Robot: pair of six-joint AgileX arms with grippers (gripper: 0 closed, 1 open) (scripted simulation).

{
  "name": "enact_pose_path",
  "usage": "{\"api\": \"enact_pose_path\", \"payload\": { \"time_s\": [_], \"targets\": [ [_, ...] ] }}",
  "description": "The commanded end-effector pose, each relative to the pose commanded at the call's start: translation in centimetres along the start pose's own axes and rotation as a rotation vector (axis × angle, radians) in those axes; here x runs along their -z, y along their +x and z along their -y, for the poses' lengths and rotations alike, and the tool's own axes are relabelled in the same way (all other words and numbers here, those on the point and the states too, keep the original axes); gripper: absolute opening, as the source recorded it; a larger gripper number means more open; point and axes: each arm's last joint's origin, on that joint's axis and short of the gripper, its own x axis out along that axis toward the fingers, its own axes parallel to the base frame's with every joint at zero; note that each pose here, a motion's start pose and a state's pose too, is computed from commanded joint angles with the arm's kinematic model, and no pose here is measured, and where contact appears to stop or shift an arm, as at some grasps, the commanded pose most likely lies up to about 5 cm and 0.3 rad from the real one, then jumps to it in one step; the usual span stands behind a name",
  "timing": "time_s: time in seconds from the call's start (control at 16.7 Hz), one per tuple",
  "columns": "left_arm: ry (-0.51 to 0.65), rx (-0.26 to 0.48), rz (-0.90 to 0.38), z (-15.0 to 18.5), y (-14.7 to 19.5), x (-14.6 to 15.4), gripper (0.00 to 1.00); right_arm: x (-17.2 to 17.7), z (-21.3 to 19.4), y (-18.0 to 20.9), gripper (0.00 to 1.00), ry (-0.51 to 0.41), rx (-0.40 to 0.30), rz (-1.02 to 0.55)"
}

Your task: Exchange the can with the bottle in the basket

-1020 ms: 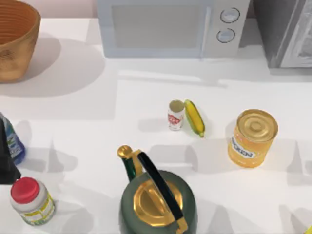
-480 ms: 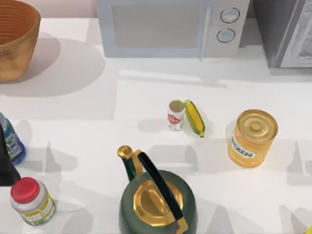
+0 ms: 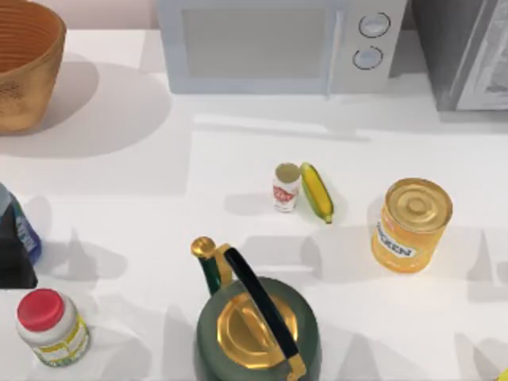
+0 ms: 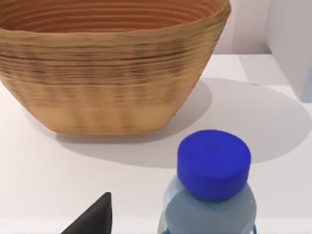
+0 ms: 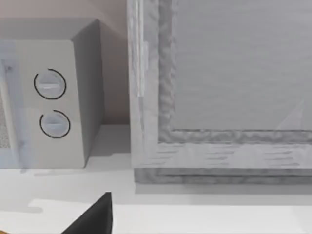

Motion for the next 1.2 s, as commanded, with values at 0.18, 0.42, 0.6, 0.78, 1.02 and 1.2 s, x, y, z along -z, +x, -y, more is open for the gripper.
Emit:
{"api": "enact_pose_path", "payload": {
  "time_s": [0.18,0.42,0.6,0.78,1.02,1.2],
  "targets": [
    [0.0,0.01,-0.1,-0.3,1.6,0.5,1.0,0.0,0.0,0.0,1.0,0.0,0.0,0.0],
    [-0.008,0.019,-0.217,-0.8,3.5,1.6,1.0,0.0,0.0,0.0,1.0,0.0,0.0,0.0],
    [-0.013,0.027,-0.276,-1.0,4.4,2.6,1.0,0.0,0.0,0.0,1.0,0.0,0.0,0.0],
    [-0.014,0.032,-0.296,-1.0,4.5,3.1,1.0,0.0,0.0,0.0,1.0,0.0,0.0,0.0],
    [-0.012,0.032,-0.284,-1.0,4.6,2.8,1.0,0.0,0.0,0.0,1.0,0.0,0.0,0.0],
    [-0.014,0.032,-0.29,-1.1,5.4,2.5,1.0,0.0,0.0,0.0,1.0,0.0,0.0,0.0]
  ]
}}
